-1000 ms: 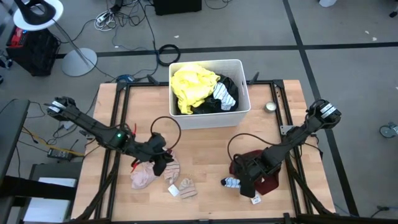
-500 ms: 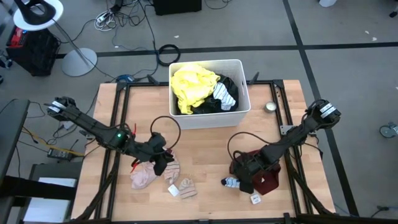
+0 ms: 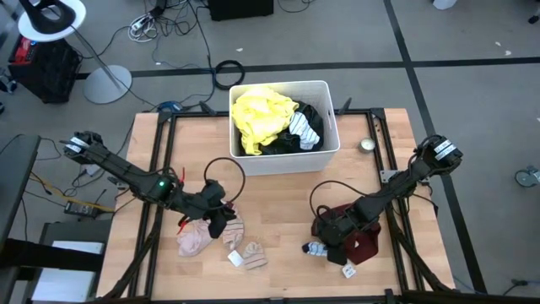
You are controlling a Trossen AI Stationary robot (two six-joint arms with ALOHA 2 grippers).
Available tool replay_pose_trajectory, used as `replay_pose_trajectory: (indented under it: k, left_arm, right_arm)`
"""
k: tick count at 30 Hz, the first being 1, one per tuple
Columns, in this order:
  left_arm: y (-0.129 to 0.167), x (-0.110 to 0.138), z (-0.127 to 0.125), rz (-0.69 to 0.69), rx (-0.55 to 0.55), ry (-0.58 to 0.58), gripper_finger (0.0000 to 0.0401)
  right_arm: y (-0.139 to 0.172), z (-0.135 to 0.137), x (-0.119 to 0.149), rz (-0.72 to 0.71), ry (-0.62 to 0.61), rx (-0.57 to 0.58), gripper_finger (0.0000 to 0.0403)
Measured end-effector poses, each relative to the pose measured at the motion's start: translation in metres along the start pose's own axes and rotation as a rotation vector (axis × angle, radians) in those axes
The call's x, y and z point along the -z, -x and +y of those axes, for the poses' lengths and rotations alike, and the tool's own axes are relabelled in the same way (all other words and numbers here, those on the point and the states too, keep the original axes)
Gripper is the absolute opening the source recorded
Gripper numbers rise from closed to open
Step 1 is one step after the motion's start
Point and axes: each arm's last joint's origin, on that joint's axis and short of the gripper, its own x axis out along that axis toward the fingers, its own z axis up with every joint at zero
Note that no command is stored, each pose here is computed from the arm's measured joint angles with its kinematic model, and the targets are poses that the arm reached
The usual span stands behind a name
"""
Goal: Sort clothes
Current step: Put the white sock into the white laundry bin
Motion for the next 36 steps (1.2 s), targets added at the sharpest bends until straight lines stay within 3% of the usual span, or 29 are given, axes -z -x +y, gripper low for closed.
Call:
replay_pose_trajectory:
  k: [3,8,14,20,27,36]
  left_arm:
    - [0.0,0.0,0.0,0.0,0.0,-0.002,0.0101]
    - [0.0,0.0,0.0,0.0,0.0,-0.026,0.0101]
    - [0.001,-0.001,0.002,0.003,-0.01,-0.052,0.0101]
    - [0.007,-0.002,0.005,0.008,-0.018,-0.091,0.0101]
    - [0.021,-0.007,0.006,-0.043,0.0,-0.124,0.0101]
    - [0.047,-0.013,0.012,-0.081,0.034,-0.129,0.0101]
  right_arm:
    - [0.001,0.001,-0.001,0.008,-0.029,-0.008,0.0009]
    - [0.01,0.013,-0.014,-0.013,-0.041,-0.001,0.0004]
    - [0.042,0.033,-0.04,-0.044,0.016,0.114,0.0003]
    - [0.102,0.055,-0.07,-0.117,0.081,0.266,0.0001]
    - [0.187,0.074,-0.097,-0.313,0.114,0.39,0.0001]
    - [0.279,0.073,-0.127,-0.624,0.118,0.531,0.0001]
